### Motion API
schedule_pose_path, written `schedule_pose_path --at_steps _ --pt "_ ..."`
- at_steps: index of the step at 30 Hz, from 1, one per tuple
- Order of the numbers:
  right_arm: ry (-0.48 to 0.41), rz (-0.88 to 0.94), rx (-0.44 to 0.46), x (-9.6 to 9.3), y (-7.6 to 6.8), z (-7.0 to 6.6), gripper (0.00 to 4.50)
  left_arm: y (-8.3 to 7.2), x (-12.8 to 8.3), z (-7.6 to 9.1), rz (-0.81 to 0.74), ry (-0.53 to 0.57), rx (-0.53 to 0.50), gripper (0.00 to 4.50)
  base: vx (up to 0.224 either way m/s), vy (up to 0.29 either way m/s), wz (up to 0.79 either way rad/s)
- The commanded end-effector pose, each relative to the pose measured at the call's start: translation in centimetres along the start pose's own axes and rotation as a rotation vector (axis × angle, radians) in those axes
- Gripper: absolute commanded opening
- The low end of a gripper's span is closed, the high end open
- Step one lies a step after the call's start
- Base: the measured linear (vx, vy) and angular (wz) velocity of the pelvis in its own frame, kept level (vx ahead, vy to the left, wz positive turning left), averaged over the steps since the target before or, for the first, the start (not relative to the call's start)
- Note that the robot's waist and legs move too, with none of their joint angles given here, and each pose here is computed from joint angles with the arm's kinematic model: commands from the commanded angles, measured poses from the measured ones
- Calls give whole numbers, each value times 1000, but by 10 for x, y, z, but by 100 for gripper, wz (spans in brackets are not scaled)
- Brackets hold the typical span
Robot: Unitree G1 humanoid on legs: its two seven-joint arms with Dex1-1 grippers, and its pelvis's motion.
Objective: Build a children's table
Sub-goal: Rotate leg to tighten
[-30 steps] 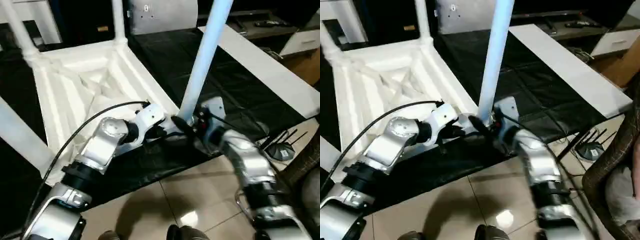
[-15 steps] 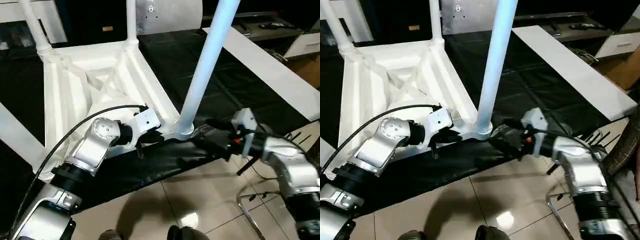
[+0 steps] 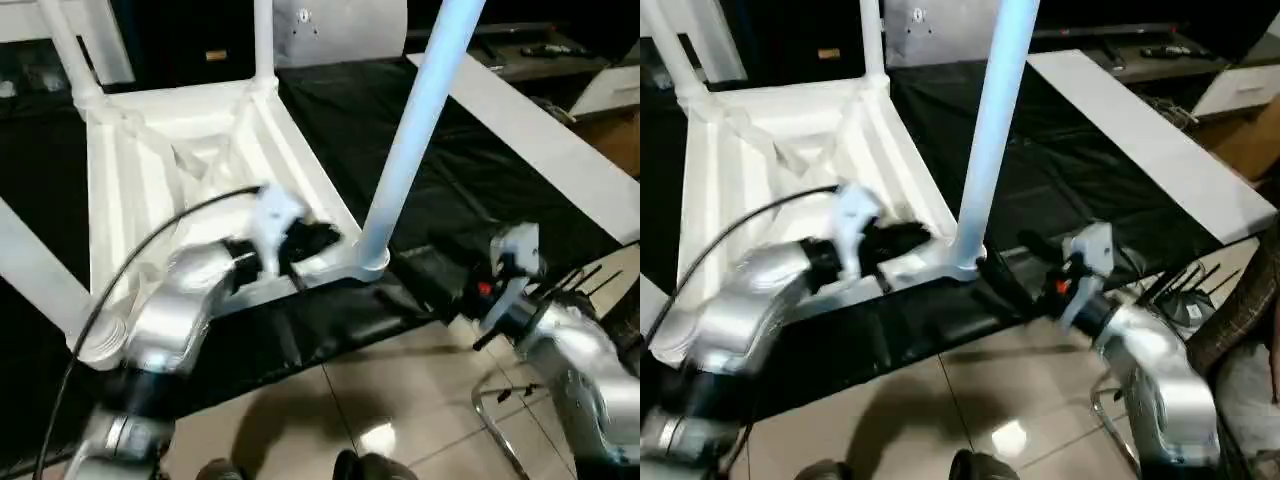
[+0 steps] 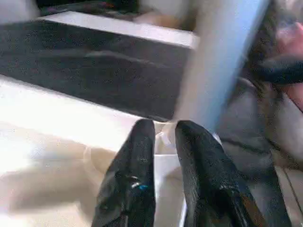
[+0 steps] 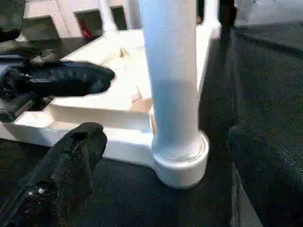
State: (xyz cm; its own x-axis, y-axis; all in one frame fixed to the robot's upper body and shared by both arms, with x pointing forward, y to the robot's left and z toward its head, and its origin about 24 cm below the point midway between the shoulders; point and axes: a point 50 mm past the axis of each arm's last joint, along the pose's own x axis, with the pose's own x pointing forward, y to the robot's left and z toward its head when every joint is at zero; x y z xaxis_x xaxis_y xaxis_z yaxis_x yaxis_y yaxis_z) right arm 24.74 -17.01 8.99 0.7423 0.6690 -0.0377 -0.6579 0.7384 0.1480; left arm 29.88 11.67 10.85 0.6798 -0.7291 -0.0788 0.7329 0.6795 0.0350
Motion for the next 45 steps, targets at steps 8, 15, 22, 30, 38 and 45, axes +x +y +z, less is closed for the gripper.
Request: schedule_pose_path --at_steps 8,15,22,30,38,45 --pt "51 -58 -45 28 41 -13 450 -35 -26 -16 349 -8 -135 87 24 -95 57" --pt "49 -131 -68 39 37 -11 450 -42 -31 -18 446 16 -103 117 1 -114 67" --pt "63 -124 -63 42 37 -13 450 -54 -49 -24 403 36 -92 164 -26 31 16" --pt "40 -213 -127 47 20 -7 450 -53 -76 -31 506 82 -99 230 -30 16 -1" --pt "33 -339 -198 35 -32 8 450 -49 -96 -35 532 87 -64 297 0 0 0" --pt "40 -486 -241 19 -64 16 450 -63 -117 -40 465 63 -106 342 0 0 0"
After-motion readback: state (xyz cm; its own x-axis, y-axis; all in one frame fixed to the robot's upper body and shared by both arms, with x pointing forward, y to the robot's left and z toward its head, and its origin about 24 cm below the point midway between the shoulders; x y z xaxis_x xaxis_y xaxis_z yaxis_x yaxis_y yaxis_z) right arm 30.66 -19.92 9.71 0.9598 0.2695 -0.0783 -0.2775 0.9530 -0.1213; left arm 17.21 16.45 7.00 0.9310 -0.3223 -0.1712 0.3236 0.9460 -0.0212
